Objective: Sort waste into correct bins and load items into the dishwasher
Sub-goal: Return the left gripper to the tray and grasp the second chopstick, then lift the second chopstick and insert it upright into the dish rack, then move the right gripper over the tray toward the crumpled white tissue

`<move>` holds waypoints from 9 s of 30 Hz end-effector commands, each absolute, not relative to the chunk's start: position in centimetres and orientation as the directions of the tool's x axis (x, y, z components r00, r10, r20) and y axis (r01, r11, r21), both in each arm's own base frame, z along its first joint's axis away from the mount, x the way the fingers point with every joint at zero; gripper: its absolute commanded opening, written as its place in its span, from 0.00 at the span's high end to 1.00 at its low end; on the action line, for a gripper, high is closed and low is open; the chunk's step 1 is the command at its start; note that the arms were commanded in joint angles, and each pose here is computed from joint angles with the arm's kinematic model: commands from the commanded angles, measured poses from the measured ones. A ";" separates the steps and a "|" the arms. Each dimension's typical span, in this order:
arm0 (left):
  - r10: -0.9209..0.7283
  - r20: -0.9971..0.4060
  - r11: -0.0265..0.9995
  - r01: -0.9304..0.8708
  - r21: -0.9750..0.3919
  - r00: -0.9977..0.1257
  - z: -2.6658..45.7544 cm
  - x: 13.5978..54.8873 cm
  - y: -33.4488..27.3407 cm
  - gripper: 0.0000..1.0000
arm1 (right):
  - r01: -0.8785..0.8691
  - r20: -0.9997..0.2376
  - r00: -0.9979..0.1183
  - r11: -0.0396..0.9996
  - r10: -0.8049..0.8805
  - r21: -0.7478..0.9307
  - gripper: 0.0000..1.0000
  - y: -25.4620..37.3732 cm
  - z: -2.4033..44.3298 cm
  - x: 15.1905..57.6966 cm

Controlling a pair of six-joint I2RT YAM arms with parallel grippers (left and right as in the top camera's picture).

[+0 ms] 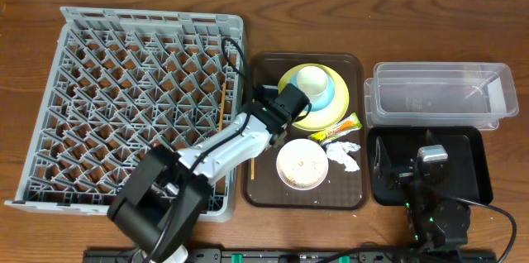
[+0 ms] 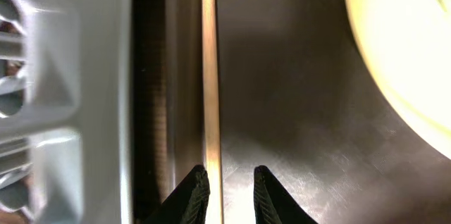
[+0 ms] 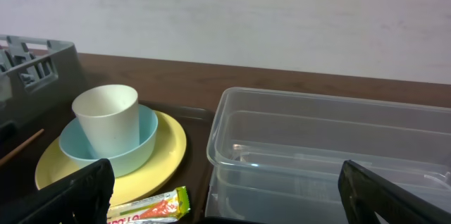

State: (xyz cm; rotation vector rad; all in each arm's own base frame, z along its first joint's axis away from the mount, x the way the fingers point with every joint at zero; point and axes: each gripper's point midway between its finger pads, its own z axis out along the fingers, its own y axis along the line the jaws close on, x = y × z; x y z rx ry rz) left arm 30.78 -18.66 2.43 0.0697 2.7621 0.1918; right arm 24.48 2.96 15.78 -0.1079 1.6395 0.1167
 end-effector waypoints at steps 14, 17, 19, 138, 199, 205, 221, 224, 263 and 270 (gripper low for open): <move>0.055 -0.336 0.984 -0.006 0.176 -0.940 0.2 30.7 -18.2 0.76 | -0.148 -0.997 -0.075 0.989 -0.011 0.000 0.01 3.1 15.7 24.5; 0.048 -0.332 0.984 -0.013 0.179 -0.942 -0.1 30.5 -18.0 0.76 | -0.148 -0.997 -0.075 0.989 -0.011 0.000 0.01 3.1 15.7 24.5; 0.042 -0.331 0.984 -0.019 0.179 -0.943 -0.4 30.3 -17.8 0.76 | -0.148 -0.997 -0.075 0.989 -0.011 0.000 0.01 3.1 15.6 24.4; 0.137 -0.626 0.990 0.128 0.061 -0.768 14.8 34.3 -12.7 0.92 | -0.148 -0.997 -0.075 0.989 -0.011 0.000 0.01 3.1 15.6 24.5; -0.092 -0.555 0.986 0.000 -0.164 -0.827 18.5 28.1 -9.6 0.08 | -0.148 -0.997 -0.075 0.989 -0.011 0.000 0.01 3.1 15.6 24.5; -0.092 -0.555 0.986 0.000 -0.164 -0.827 18.5 28.1 -9.6 0.08 | -0.145 -0.997 -0.076 0.989 -0.011 0.000 0.01 3.1 15.6 24.5; -0.092 -0.555 0.986 0.000 -0.164 -0.827 18.5 28.1 -9.6 0.07 | -0.262 -0.845 -0.203 0.804 0.494 0.533 0.01 6.3 16.7 23.7; -0.092 -0.555 0.986 0.000 -0.164 -0.827 18.5 28.1 -9.6 0.07 | -0.402 -0.842 -0.240 0.740 0.483 0.539 0.01 8.6 18.0 22.7; -0.092 -0.555 0.986 0.000 -0.164 -0.827 18.5 28.1 -9.6 0.07 | -0.002 -0.433 -0.859 0.845 0.272 0.535 0.52 9.0 24.4 22.6; -0.092 -0.555 0.986 0.000 -0.164 -0.827 18.5 28.1 -9.6 0.07 | 0.057 -0.367 -0.903 0.909 0.223 0.413 0.57 7.8 21.5 21.7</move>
